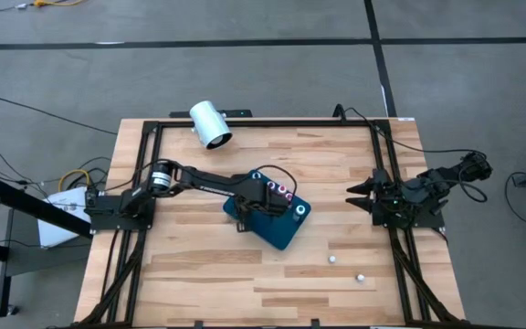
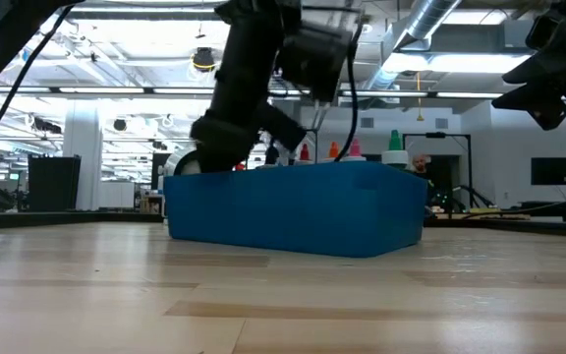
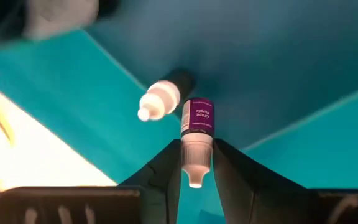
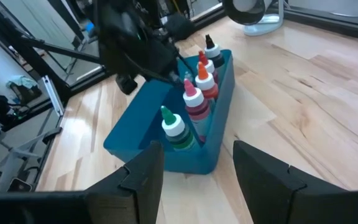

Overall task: Pick & Place food coloring
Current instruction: Put the small purple food coloring bottle into the blue bin

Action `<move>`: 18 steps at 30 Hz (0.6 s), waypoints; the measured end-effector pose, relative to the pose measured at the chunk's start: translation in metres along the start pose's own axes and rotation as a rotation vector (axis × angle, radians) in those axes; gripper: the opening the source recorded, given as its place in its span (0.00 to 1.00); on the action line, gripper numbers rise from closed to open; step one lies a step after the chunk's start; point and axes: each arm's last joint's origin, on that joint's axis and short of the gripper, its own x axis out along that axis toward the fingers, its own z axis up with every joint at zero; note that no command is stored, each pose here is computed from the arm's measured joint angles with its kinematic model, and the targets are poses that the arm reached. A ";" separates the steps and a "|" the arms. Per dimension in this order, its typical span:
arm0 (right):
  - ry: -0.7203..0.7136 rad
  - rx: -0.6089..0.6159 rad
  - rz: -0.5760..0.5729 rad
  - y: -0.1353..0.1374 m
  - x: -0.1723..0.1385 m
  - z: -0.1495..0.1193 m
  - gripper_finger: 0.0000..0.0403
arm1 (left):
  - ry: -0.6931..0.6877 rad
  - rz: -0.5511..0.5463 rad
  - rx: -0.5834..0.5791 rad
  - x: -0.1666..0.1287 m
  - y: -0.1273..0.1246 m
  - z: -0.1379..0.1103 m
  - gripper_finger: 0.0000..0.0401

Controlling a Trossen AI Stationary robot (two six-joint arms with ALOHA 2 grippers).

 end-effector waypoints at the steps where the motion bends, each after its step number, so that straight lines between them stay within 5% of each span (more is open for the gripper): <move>1: 0.003 -0.002 -0.002 0.000 0.000 0.000 0.45 | -0.016 0.003 0.000 -0.004 0.001 0.001 0.19; 18: 0.004 -0.002 0.000 0.000 0.000 0.000 0.45 | -0.061 -0.010 0.010 -0.015 0.003 0.005 0.20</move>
